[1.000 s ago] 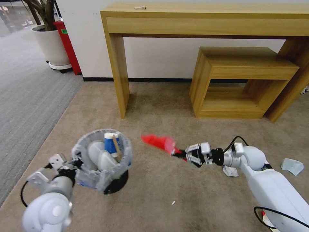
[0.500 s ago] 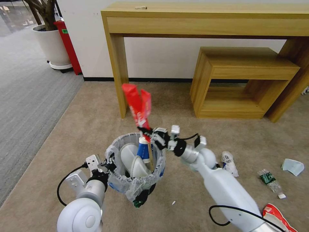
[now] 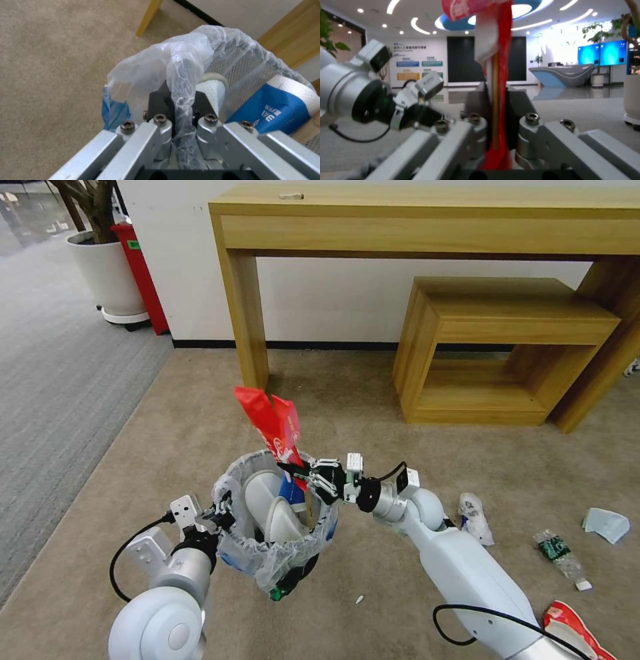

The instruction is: Pick up the trash bin and place the garbage on the floor into it.

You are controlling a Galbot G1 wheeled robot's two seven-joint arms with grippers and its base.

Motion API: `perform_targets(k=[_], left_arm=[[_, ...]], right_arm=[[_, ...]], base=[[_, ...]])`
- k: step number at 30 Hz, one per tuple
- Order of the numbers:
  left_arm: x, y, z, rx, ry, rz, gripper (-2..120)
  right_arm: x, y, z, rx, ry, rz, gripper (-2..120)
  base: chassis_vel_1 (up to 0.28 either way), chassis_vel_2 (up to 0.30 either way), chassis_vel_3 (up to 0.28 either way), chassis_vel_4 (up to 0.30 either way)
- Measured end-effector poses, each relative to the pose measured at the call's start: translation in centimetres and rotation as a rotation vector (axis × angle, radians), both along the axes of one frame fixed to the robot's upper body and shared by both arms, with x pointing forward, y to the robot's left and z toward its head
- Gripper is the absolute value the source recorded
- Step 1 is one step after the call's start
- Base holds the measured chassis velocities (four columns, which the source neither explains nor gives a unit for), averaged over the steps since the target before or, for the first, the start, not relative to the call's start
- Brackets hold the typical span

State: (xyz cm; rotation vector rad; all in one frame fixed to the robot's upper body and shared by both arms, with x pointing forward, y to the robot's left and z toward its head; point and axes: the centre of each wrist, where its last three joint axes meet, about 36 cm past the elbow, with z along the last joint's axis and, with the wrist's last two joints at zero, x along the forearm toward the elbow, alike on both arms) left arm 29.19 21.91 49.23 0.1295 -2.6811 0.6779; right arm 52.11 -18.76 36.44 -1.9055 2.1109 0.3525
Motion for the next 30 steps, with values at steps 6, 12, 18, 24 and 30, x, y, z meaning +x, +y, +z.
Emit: perform_targets(k=[6,12,18,24,30], left_arm=[[-0.1,0.5,0.3,0.003,-0.003,0.006,3],[-0.1,1.1,0.5,0.007,-0.003,0.015,3],[-0.1,1.3,0.6,0.011,-0.004,0.019,3],[-0.1,1.4,0.6,0.012,-0.003,0.022,3],[0.4,2.8,0.6,0.017,-0.004,0.060,3]], right_arm=[[0.3,0.0,-0.4,-0.010,0.002,0.001,34],[0.4,-0.5,-0.2,-0.018,-0.004,-0.005,58],[0.1,-1.4,0.1,-0.019,-0.010,-0.017,76],[0.0,-2.2,0.7,-0.007,-0.017,-0.057,98],[-0.9,-3.9,5.7,0.080,0.048,-0.472,100]], base=[[0.000,0.000,0.000,0.000],[0.000,0.000,0.000,0.000],[0.000,0.000,0.000,0.000],[0.000,0.000,0.000,0.000],[0.000,0.000,0.000,0.000]])
